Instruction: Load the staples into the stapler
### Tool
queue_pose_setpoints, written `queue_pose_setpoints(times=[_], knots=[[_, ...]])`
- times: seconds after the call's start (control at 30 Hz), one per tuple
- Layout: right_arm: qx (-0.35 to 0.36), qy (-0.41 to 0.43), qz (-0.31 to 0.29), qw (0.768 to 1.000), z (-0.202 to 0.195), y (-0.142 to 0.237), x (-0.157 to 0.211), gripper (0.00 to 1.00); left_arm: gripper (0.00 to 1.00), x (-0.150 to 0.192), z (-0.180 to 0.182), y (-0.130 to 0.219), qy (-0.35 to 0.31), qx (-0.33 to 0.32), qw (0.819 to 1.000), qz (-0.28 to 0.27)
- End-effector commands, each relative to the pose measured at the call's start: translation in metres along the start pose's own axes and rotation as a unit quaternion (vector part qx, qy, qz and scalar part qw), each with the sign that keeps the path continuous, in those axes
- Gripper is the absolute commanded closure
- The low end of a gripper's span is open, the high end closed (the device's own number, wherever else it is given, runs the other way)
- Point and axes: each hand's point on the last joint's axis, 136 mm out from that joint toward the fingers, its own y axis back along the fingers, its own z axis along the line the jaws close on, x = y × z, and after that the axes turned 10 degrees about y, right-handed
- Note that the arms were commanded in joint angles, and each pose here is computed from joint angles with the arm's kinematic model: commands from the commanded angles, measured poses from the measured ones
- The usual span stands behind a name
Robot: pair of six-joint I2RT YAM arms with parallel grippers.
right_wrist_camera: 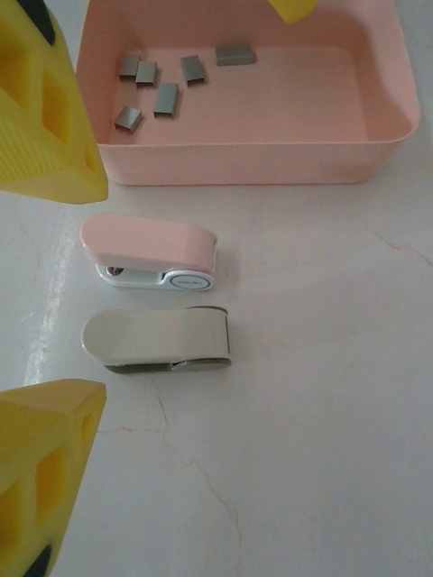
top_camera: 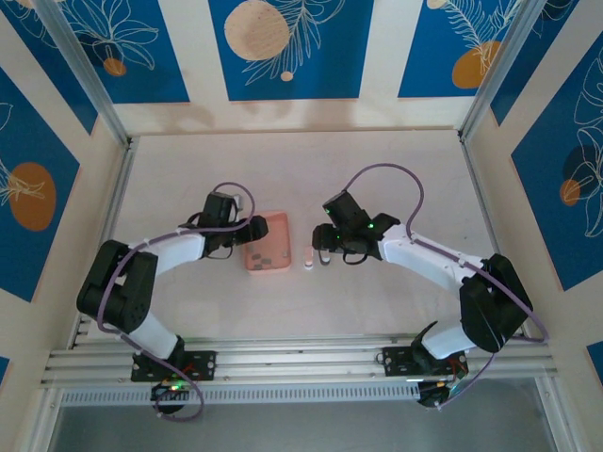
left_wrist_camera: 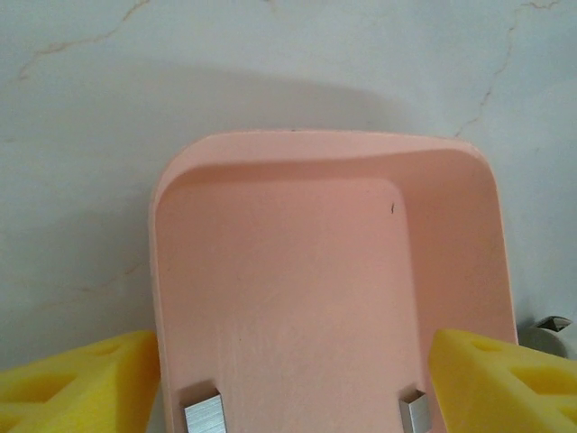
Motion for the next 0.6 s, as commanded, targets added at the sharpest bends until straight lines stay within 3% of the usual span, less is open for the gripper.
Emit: queue_pose_setpoints(times=[0.0, 0.2, 0.33, 0.57], knots=[[0.0, -0.011, 0.0, 1.0, -0.005, 0.006, 0.005, 0.45, 0.22, -0.01, -0.019, 0.003, -0.017, 0.025, 0.999, -0.011], [-0.002, -0.017, -0.019, 1.0, -0.016, 0.007, 0.001, 0.45, 0.22, -0.024, -0.028, 0.028, -0.051, 0.021, 0.997, -0.048], [0.006, -0.004, -0.062, 0.998, -0.037, 0.003, -0.018, 0.45, 0.19, -0.041, -0.028, 0.058, -0.097, -0.005, 0.99, -0.107], [0.055, 0.05, -0.159, 0.984, -0.087, 0.013, -0.056, 0.44, 0.12, -0.078, -0.008, 0.125, -0.176, -0.085, 0.944, -0.266]])
